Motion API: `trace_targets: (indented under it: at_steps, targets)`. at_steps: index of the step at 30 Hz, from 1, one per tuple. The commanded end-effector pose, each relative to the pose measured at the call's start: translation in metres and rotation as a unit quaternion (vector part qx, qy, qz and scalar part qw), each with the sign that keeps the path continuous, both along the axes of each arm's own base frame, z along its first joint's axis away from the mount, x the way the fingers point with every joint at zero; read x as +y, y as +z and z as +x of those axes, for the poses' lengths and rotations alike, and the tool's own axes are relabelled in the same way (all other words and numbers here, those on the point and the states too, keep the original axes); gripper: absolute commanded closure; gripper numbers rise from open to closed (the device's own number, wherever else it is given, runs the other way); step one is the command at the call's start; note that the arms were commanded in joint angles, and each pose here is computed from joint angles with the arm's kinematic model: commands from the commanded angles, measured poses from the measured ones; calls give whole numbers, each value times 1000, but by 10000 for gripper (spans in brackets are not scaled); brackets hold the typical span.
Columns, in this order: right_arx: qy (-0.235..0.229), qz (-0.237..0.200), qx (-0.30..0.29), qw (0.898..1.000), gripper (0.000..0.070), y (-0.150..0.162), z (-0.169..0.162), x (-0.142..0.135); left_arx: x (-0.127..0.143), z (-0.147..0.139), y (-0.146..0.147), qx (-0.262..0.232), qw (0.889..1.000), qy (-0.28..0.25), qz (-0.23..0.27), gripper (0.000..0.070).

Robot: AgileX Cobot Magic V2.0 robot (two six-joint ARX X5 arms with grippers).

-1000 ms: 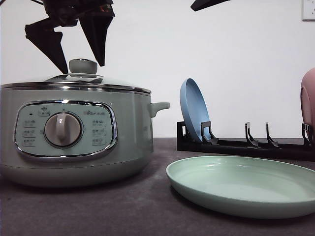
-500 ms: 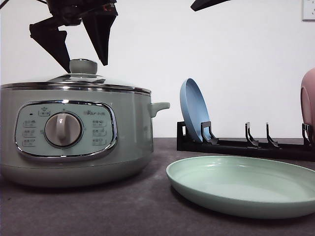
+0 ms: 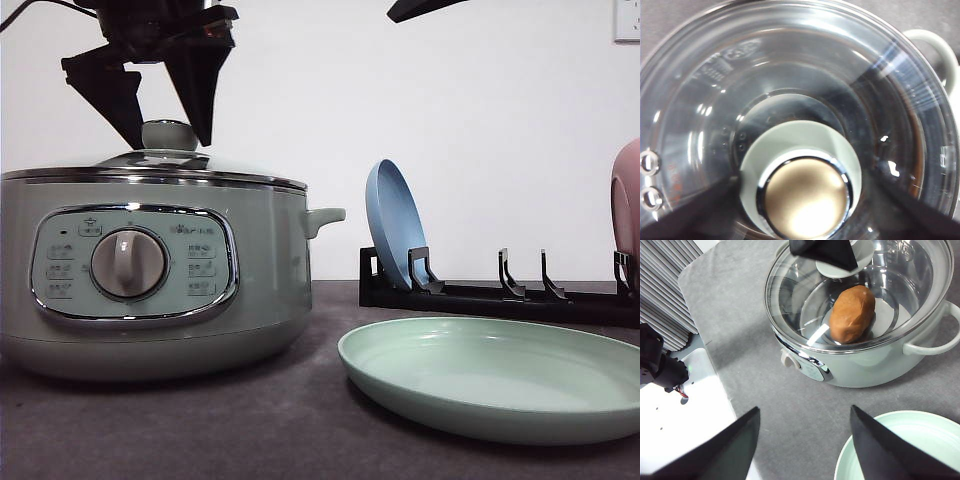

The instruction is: Transfer potato from steamer to green plate

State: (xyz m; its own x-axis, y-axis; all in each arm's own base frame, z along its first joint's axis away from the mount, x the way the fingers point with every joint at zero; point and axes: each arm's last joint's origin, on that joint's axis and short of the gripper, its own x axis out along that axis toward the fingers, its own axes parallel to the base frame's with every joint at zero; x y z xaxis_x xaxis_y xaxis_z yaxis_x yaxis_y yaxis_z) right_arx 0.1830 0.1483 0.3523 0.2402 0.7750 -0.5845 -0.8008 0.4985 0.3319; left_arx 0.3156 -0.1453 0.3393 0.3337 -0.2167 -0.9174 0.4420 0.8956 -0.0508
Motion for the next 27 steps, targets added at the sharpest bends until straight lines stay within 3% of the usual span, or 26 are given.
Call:
trace_targets:
  at_steps: [1, 11, 18, 27]
  targets:
    - [8, 1, -7, 1000, 345, 2, 1, 3, -5, 3, 2, -4, 1000, -5, -5, 374]
    - [7, 1, -7, 1000, 345, 2, 1, 3, -4, 1, 1, 8, 1000, -4, 0, 698]
    - [7, 1, -7, 1000, 345, 2, 1, 3, -2, -1, 6, -4, 1000, -6, -5, 699]
    - [7, 2, -6, 1000, 345, 2, 1, 3, 16, -19, 45, -84, 996, 9, -40, 699]
